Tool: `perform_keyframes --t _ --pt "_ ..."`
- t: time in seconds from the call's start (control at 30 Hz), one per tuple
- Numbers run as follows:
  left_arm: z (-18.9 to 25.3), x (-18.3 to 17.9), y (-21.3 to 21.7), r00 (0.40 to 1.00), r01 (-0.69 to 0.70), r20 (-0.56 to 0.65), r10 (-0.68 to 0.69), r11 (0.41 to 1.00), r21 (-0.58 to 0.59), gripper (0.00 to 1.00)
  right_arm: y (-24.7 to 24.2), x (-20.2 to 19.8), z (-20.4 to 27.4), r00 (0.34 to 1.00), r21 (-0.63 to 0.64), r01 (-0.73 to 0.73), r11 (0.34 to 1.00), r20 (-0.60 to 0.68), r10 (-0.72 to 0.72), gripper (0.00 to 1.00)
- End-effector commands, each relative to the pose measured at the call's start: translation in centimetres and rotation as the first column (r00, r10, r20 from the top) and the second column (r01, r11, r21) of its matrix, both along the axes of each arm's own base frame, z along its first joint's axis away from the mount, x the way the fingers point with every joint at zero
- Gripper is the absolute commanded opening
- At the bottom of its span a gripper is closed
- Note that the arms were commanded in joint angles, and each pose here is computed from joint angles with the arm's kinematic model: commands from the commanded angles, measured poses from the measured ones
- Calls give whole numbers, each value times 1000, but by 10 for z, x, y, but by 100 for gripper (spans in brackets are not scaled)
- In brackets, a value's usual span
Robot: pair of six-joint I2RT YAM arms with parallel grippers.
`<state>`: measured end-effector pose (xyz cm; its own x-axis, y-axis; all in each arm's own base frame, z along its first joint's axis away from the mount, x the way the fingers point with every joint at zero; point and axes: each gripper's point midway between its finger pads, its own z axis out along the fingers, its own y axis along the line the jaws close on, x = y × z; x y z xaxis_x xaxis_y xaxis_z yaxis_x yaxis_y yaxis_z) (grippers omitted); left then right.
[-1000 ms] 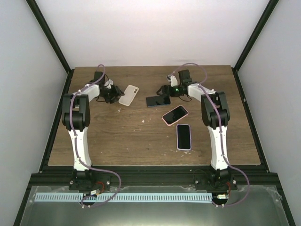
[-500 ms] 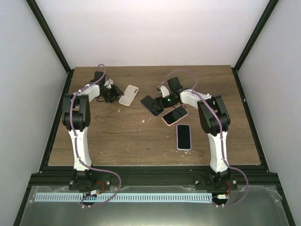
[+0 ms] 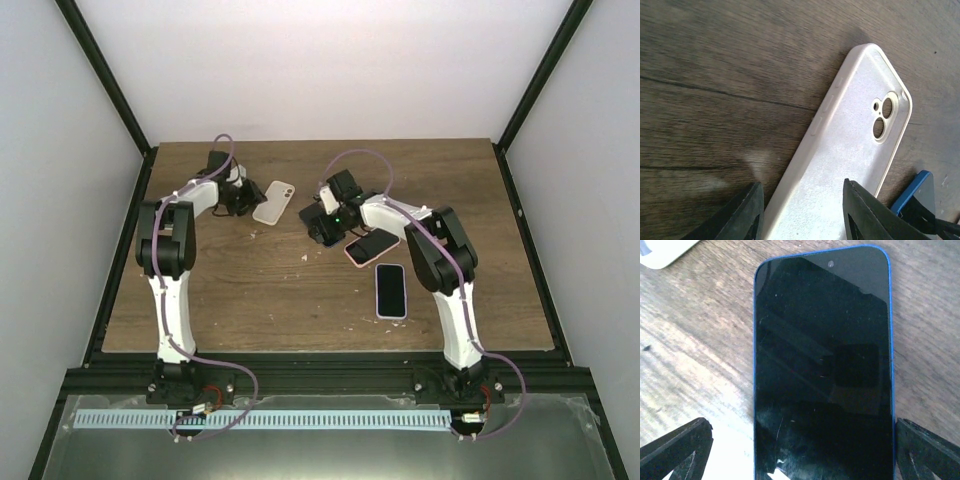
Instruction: Put the phone into the phone case
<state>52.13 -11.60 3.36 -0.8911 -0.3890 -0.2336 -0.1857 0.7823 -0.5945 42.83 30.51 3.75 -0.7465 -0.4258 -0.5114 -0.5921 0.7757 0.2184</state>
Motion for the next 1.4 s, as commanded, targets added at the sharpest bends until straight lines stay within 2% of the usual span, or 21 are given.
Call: perform_keyframes --t 0.0,0.47,0.67,0.77,0.87,1.1,1.2,1.37 --pt "-17 -7 -4 1000 23 -8 -23 997 72 45 -5 8 -18 998 -150 54 987 40 -49 100" --pt "-28 -29 -4 999 35 -18 -32 979 202 35 -7 9 -38 996 -242 55 969 81 -36 97" --pt "-25 -40 -1 999 27 -39 -18 970 240 17 -9 2 -37 997 -227 61 972 66 -47 85" --pt "-24 -52 -3 998 7 -64 7 978 208 10 -14 -6 -38 996 -222 76 972 56 -65 78" --pt "-23 -69 -13 995 11 -97 5 987 161 6 -19 -18 -43 996 -218 93 972 21 -91 74" --pt "-27 -124 -25 979 75 -204 -27 970 231 3 -28 -48 -36 991 -181 125 976 -14 -130 65" --pt "-27 -151 -27 970 77 -240 -27 977 200 3 -34 -61 -36 986 -178 154 972 -38 -163 63" --pt "-27 -197 -35 960 102 -277 -52 980 168 5 -29 -92 -38 978 -106 159 982 -118 -171 62"
